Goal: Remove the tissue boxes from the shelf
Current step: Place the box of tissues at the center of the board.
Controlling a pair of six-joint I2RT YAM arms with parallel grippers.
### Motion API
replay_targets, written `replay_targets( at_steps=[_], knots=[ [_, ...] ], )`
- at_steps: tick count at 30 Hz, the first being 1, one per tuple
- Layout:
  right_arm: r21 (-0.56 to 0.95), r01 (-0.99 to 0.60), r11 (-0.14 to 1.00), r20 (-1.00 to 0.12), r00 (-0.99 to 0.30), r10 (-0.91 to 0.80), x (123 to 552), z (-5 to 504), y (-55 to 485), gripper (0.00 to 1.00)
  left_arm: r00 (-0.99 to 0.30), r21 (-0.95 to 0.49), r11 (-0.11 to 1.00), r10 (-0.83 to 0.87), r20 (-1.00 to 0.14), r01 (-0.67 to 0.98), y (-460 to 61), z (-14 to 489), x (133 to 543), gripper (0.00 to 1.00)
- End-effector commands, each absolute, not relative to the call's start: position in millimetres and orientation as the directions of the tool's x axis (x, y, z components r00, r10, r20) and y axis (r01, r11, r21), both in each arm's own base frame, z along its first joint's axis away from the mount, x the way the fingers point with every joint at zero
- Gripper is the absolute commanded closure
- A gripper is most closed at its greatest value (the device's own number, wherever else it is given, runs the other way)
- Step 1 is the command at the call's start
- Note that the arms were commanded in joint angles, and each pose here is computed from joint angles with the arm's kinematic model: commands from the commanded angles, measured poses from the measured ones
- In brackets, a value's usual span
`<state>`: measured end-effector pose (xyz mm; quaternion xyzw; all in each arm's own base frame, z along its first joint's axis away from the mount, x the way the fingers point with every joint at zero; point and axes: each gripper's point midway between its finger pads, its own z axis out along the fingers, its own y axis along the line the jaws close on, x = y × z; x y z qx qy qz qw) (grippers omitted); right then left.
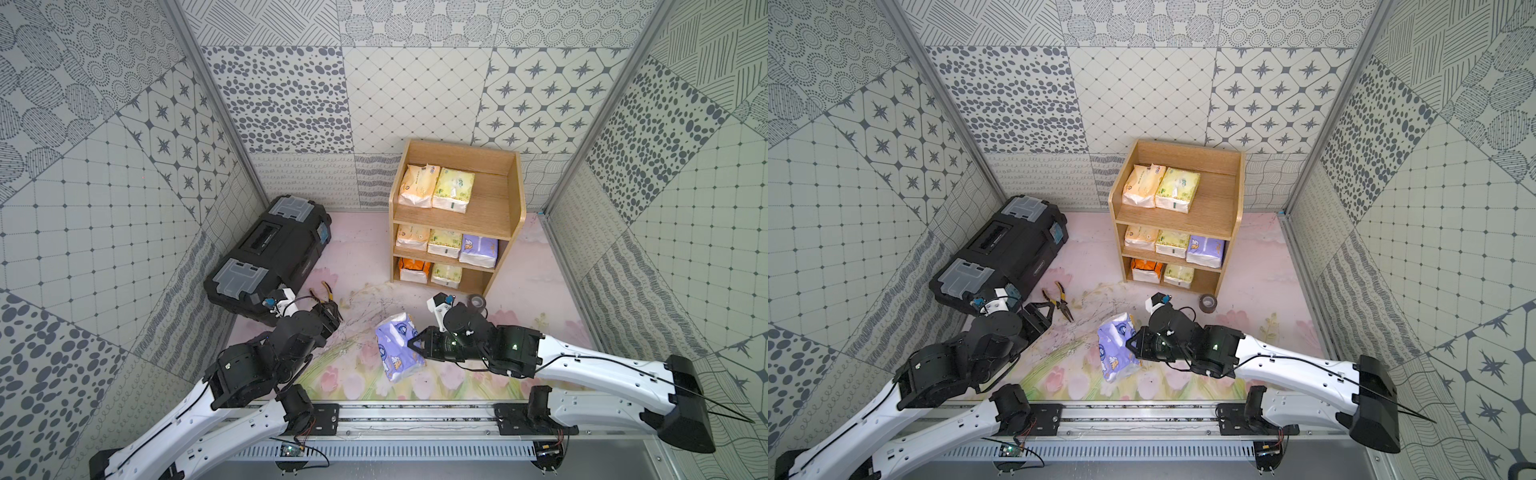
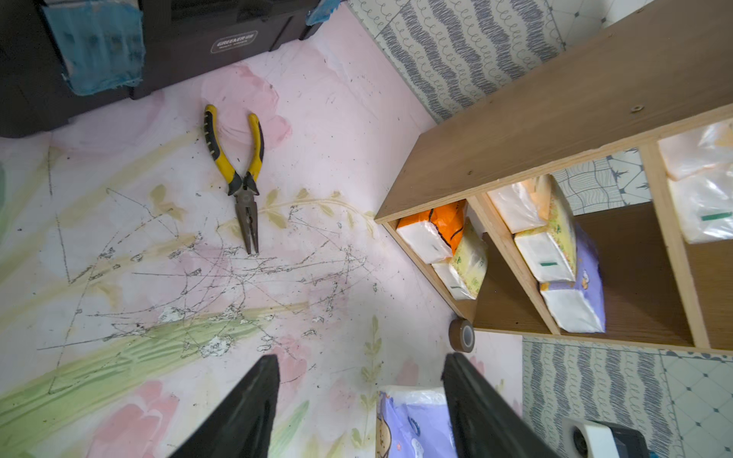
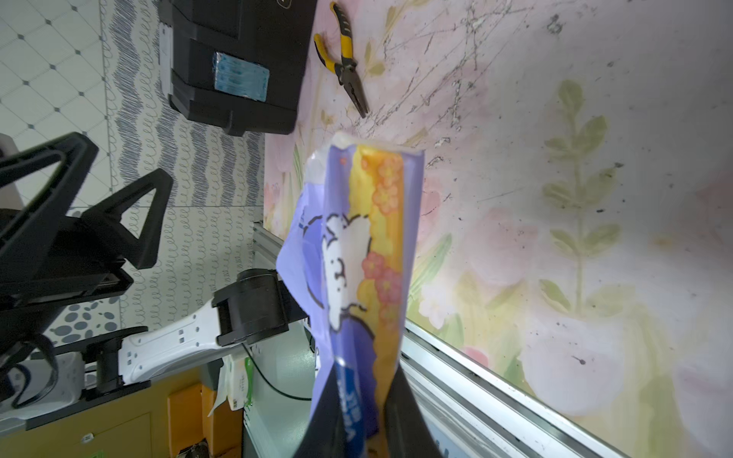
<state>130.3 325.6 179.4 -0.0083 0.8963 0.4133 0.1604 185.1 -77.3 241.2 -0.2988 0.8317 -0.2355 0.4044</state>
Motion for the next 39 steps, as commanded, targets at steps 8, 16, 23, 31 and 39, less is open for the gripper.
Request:
replay_targets(
  at_steps=[8,16,23,31,39],
  knots=[
    [0.771,-0.210,0.601,-0.391,-0.901,0.187,148.0,157.2,350.1,1.00,-0.524,-0.667,0.701,-0.679,-0.515,-0.253,-90.1,197.0,186.4,0.30],
    [0.728,-0.242,0.642,-0.429,-0.891,0.151,151.2,129.7,350.6,1.00,-0.613,-0.612,0.768,-0.578,-0.539,-0.185,-102.7,191.3,181.4,0.29],
    [0.706,-0.217,0.674,-0.430,-0.887,0.165,154.7,104.1,341.8,1.00,-0.632,-0.649,0.738,-0.594,-0.498,-0.183,-118.9,174.8,186.4,0.29],
    [0.625,-0.178,0.760,-0.452,-0.876,0.167,168.6,73.8,314.6,0.83,-0.633,-0.625,0.767,-0.556,-0.539,-0.141,-119.6,183.3,188.4,0.28],
    [0.563,-0.107,0.820,-0.481,-0.849,0.220,179.7,65.2,271.9,0.47,-0.651,-0.655,0.749,-0.545,-0.529,-0.095,-130.3,194.6,187.8,0.28]
  ],
)
